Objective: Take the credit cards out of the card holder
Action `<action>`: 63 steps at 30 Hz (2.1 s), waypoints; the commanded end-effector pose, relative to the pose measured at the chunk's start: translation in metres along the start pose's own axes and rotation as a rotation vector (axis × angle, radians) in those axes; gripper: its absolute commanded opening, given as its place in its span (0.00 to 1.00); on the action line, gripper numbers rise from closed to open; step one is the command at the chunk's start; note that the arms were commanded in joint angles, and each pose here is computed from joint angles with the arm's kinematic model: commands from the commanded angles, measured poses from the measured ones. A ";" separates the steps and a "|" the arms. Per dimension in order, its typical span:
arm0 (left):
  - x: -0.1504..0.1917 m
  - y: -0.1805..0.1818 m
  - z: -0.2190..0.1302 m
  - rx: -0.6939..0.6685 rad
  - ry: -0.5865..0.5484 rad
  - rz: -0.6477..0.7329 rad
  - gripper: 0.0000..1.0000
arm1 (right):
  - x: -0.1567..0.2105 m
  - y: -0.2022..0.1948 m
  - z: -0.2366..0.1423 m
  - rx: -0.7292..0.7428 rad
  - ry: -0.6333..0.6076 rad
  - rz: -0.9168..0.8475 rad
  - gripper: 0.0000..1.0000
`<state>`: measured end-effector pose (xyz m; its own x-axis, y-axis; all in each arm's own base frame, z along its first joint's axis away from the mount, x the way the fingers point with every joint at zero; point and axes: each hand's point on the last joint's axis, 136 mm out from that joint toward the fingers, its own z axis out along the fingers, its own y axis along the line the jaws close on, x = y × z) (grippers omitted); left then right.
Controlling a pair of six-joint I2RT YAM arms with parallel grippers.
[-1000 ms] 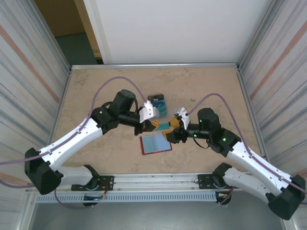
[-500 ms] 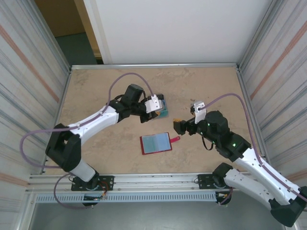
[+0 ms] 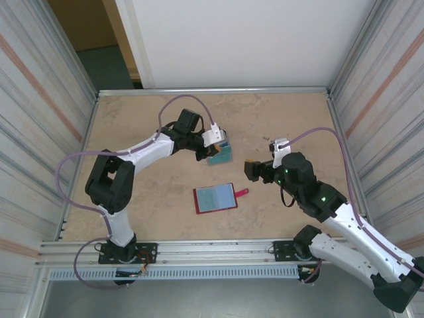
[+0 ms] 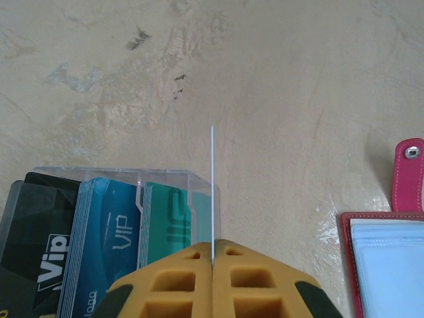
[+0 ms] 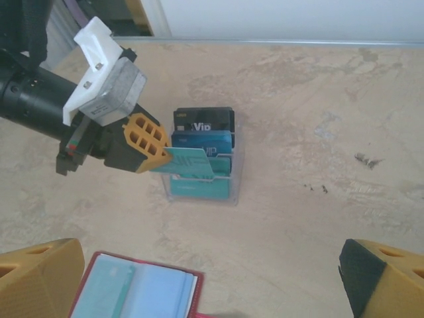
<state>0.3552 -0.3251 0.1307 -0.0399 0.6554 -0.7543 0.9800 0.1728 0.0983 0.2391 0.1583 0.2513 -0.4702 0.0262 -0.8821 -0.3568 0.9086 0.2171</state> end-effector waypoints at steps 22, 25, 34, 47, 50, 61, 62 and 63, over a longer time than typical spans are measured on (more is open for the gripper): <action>0.016 0.024 0.017 0.041 0.011 -0.061 0.00 | -0.001 -0.011 -0.005 0.047 -0.016 0.076 0.99; 0.020 0.025 0.020 0.038 0.023 -0.066 0.00 | 0.000 -0.012 -0.005 0.054 -0.014 0.078 0.99; 0.025 0.027 0.026 0.043 0.037 -0.074 0.00 | 0.001 -0.011 -0.004 0.050 -0.009 0.082 0.99; 0.025 0.030 0.024 0.034 0.056 -0.076 0.21 | 0.000 -0.009 -0.004 0.040 -0.006 0.079 0.99; 0.021 0.030 0.021 0.028 0.049 -0.071 0.21 | 0.000 -0.008 -0.003 0.039 -0.002 0.076 0.99; -0.032 0.017 -0.032 -0.089 -0.050 -0.035 0.34 | 0.010 -0.012 0.008 0.081 0.052 0.112 0.99; -0.035 0.014 -0.039 -0.106 -0.067 -0.041 0.36 | 0.012 -0.012 0.010 0.082 0.063 0.115 0.99; -0.038 0.013 -0.047 -0.134 -0.084 -0.050 0.38 | 0.015 -0.011 0.014 0.085 0.075 0.123 0.99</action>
<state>0.3667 -0.3183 0.1527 -0.0831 0.6389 -0.7648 0.9641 0.2459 0.1006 0.2436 0.1564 0.2312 -0.5471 0.0727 -0.8339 -0.2729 0.9263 0.2598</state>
